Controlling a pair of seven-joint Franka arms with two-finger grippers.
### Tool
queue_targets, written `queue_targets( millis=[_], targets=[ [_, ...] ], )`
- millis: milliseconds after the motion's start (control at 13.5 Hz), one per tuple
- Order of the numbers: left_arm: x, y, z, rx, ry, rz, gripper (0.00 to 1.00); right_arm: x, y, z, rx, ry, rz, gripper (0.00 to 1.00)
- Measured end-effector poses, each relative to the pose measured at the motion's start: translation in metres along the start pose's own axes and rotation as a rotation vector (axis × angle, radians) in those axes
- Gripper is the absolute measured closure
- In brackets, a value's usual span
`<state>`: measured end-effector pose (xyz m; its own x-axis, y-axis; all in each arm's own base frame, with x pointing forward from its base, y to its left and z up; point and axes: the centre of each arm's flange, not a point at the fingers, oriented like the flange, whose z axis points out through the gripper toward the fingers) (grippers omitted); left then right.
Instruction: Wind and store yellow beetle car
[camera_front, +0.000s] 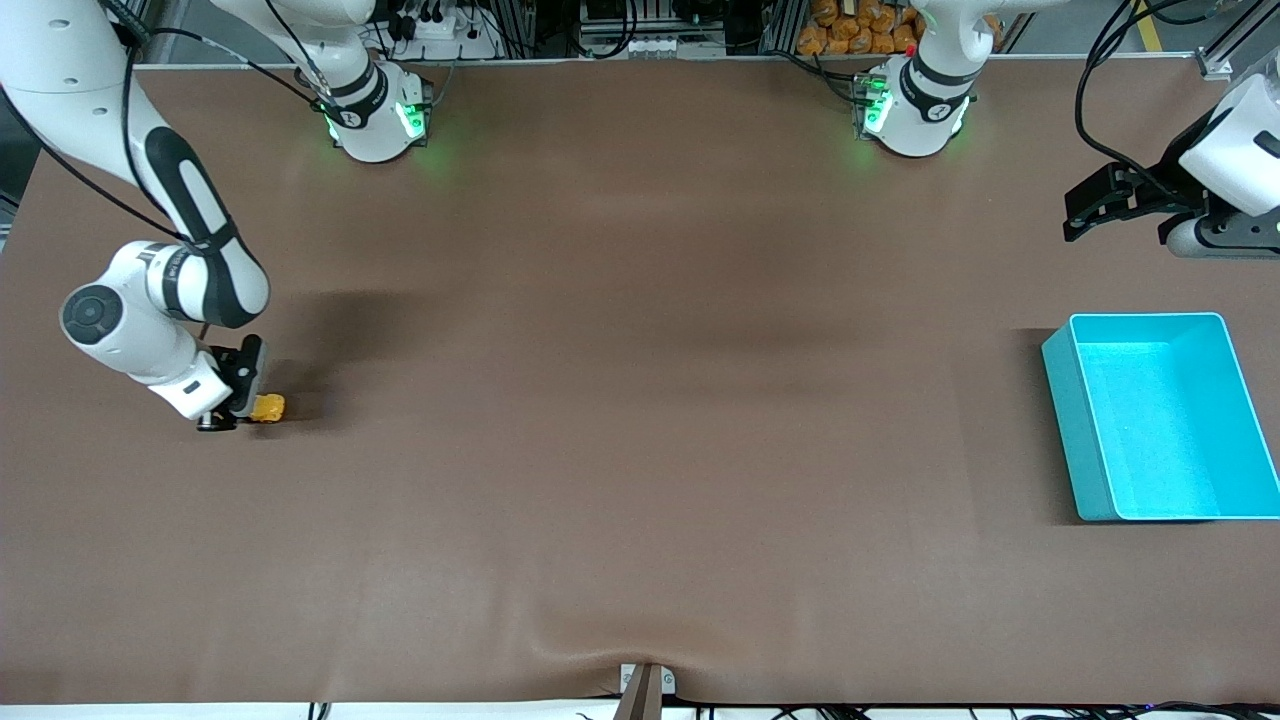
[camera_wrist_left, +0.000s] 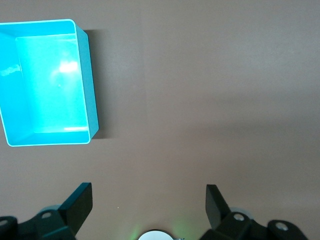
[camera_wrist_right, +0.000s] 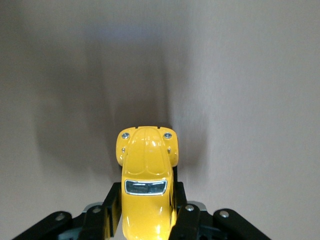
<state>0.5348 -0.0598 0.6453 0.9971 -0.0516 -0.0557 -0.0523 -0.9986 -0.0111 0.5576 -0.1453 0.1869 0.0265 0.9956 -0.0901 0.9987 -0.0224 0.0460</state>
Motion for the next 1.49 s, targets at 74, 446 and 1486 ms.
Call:
queue_targets(
  millis=[74,446,1486],
  targets=[
    [0.0,0.0,0.0,0.0,0.0,0.0,0.0,-0.006,-0.001,0.0,0.0,0.0,0.01,0.55],
    [0.0,0.0,0.0,0.0,0.0,0.0,0.0,-0.019,-0.003,0.002,0.001,-0.002,0.034,0.55],
    [0.0,0.0,0.0,0.0,0.0,0.0,0.0,-0.067,0.02,0.024,0.214,0.018,0.033,0.02]
  ],
)
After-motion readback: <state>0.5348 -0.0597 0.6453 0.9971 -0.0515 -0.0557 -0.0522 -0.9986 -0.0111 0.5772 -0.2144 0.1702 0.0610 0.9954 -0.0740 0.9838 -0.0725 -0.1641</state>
